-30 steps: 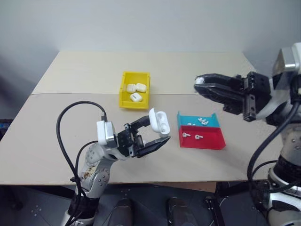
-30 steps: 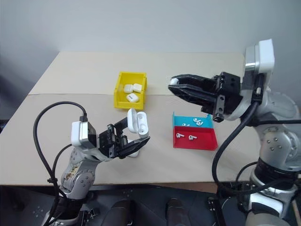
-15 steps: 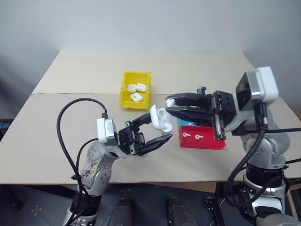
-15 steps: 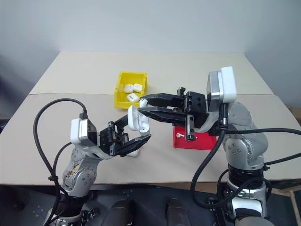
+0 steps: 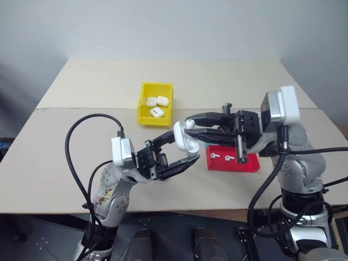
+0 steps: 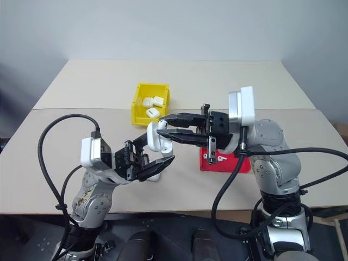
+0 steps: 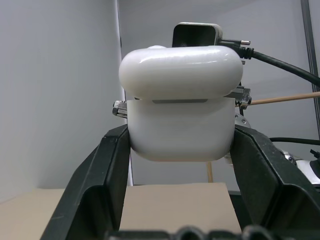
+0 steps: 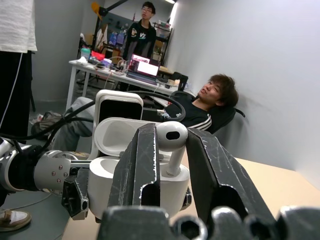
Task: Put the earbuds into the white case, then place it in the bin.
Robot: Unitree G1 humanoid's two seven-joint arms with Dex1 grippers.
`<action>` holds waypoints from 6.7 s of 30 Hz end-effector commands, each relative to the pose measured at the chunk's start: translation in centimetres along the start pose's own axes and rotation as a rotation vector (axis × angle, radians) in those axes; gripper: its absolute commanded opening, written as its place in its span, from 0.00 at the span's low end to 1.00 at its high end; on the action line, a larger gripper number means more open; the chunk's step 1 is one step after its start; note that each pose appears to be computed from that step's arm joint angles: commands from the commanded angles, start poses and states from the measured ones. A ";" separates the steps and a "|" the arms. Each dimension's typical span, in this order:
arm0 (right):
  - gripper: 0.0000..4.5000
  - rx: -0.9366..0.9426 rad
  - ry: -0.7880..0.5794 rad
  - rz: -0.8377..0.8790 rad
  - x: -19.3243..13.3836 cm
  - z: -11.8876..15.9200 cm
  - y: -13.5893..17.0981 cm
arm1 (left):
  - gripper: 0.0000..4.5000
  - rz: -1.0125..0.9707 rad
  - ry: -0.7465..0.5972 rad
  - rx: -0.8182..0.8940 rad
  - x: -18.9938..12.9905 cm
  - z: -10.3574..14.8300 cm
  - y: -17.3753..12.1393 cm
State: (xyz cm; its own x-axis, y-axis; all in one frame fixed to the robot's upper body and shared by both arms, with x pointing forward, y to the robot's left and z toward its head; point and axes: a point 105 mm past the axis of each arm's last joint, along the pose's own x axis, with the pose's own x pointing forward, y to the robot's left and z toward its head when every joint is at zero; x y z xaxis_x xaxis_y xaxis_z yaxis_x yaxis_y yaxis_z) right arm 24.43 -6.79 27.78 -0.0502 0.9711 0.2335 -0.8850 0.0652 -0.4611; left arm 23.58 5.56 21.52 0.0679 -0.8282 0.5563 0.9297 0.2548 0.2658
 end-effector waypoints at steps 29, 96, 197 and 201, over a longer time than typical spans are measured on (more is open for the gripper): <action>0.57 -0.026 0.577 -0.058 -7.4 -0.2 -5.0 | 0.61 0.039 0.207 0.148 -5.5 -1.8 1.1; 0.39 -0.245 1.567 0.489 -15.9 -13.7 -9.9 | 0.61 0.177 0.257 0.202 -5.7 -2.4 0.5; 0.19 -0.290 1.611 0.476 -15.1 -15.7 -10.2 | 0.61 0.248 0.287 0.235 -6.4 -2.1 0.4; 0.19 -0.291 1.610 0.466 -15.0 -15.7 -10.2 | 0.61 0.251 0.288 0.233 -6.5 -2.1 0.3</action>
State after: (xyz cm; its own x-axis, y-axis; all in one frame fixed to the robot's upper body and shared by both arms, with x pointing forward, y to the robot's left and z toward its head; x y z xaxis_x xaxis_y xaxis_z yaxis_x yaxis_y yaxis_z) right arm 41.05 -18.65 14.15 0.3470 0.1218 -0.9299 -0.8301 -0.4217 -0.3649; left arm 24.64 10.02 15.36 0.4297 -0.8256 0.3657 0.7788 0.5438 0.3125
